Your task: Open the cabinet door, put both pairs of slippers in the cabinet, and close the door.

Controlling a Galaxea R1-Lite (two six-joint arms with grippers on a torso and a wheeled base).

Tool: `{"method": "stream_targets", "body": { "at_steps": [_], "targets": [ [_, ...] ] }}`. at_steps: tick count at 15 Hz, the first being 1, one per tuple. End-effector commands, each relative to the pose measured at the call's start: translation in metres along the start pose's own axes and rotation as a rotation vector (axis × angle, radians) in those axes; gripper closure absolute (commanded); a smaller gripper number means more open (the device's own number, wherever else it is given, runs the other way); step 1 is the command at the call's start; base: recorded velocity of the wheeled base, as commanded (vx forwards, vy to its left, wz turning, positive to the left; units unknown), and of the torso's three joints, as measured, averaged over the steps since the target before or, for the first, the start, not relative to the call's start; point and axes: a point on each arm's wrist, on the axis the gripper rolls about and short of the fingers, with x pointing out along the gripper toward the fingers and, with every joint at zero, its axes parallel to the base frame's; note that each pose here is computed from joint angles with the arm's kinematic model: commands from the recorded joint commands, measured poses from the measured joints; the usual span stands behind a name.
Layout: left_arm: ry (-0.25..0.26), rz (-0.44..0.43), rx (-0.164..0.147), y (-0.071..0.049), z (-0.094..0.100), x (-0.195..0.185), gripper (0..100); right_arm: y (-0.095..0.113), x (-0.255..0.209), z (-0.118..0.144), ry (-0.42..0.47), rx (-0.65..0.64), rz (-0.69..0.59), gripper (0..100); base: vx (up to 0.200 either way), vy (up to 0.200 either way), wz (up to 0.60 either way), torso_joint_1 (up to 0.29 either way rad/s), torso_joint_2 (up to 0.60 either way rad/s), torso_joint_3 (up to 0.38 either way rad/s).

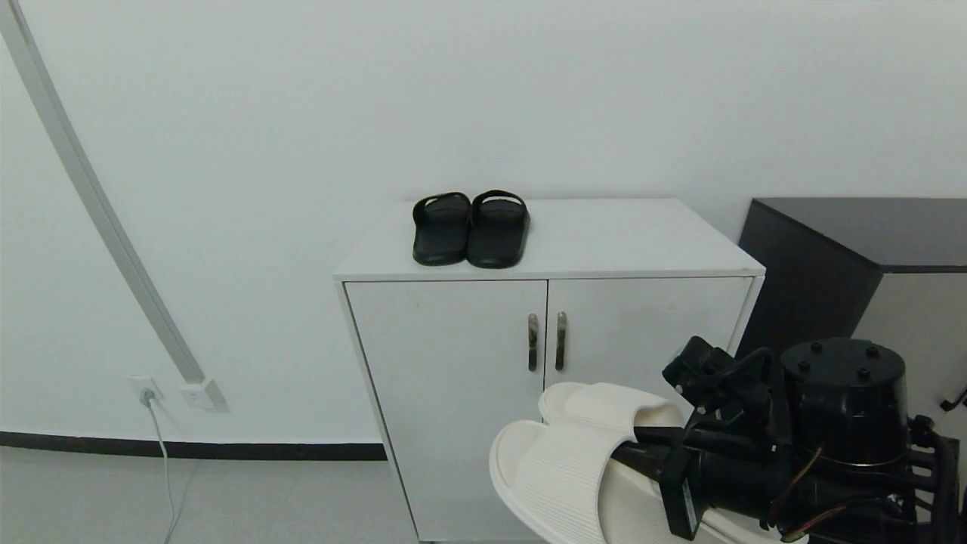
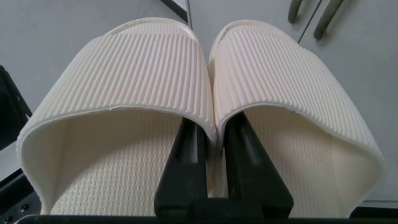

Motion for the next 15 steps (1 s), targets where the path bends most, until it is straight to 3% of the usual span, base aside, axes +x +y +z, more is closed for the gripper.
{"method": "stream_targets", "body": {
  "at_steps": [1,15],
  "targets": [
    [0.0,0.0,0.0,0.0,0.0,0.0,0,0.0002,0.0004,-0.0007,0.003,0.0,0.0,100,0.0,0.0,0.0,-0.178,0.49,0.315],
    [0.001,-0.001,0.008,0.0,-0.0001,0.0,0,0.0024,0.0013,-0.0084,0.032,-0.018,0.01,100,0.0,0.0,0.0,-0.111,0.46,0.351]
  ]
}}
